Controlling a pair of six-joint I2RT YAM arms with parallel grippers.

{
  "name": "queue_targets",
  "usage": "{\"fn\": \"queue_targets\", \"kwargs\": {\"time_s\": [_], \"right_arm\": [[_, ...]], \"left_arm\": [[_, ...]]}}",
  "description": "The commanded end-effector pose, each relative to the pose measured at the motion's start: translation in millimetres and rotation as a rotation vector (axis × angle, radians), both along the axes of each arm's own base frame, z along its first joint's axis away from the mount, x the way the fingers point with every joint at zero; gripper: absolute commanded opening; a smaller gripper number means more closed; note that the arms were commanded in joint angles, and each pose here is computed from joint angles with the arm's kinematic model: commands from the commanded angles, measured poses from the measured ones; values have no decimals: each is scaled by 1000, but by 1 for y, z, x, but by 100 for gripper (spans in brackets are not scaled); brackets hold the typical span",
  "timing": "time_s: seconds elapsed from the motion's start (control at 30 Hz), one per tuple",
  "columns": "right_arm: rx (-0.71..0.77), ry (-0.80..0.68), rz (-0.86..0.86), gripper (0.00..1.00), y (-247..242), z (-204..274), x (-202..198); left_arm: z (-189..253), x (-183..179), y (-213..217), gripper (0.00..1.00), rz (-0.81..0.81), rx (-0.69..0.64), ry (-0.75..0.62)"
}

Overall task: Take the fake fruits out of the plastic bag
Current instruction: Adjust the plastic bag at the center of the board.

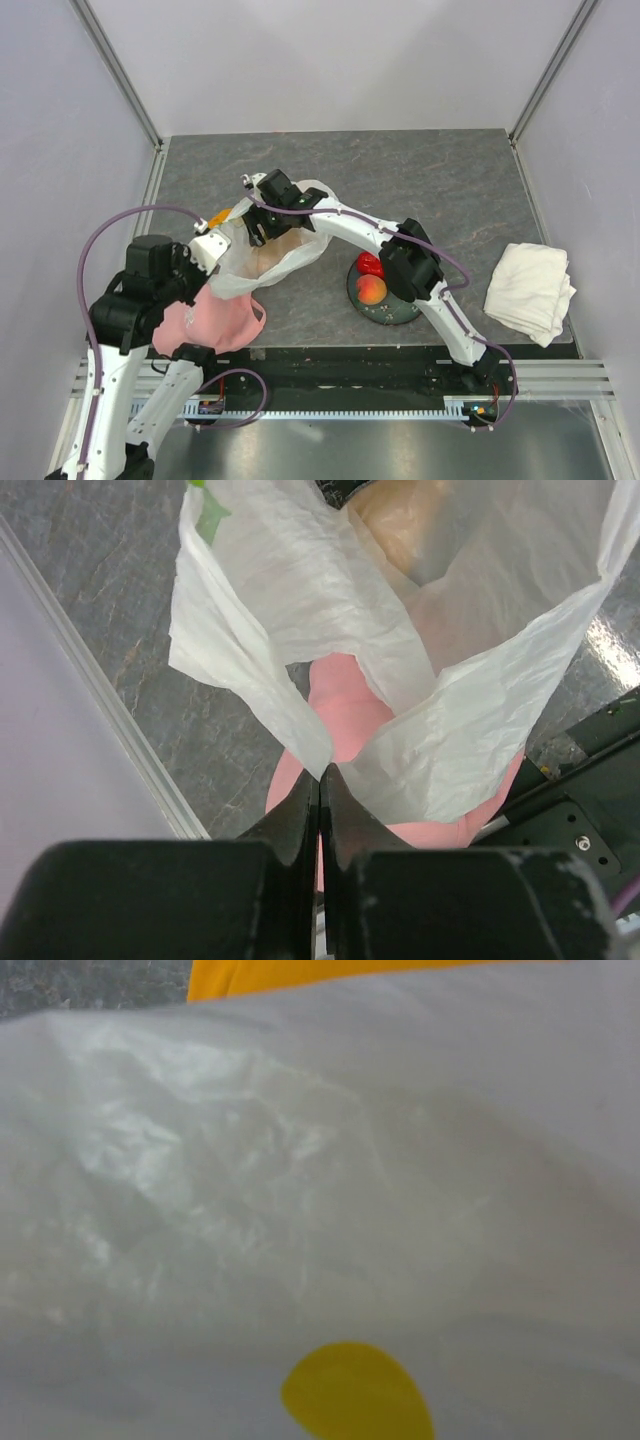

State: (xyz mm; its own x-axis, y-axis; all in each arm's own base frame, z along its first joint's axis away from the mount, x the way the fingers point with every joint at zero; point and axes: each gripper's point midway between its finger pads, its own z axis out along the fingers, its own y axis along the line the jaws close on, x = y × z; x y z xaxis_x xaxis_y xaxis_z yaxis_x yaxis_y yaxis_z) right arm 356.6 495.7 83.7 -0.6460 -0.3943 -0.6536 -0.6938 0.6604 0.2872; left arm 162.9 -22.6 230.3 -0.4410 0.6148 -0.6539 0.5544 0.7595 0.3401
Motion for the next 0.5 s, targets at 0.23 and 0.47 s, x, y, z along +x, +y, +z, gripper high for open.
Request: {"fn": "queue_targets", "kwargs": {"time_s": [0.23, 0.47], "right_arm": [[41, -51, -68, 84, 13, 13, 18], [20, -38, -95, 81, 17, 1, 14]], "left_arm": [[20, 30, -26, 4, -63, -106, -65], [49, 29, -34, 2, -69, -175, -125]]}}
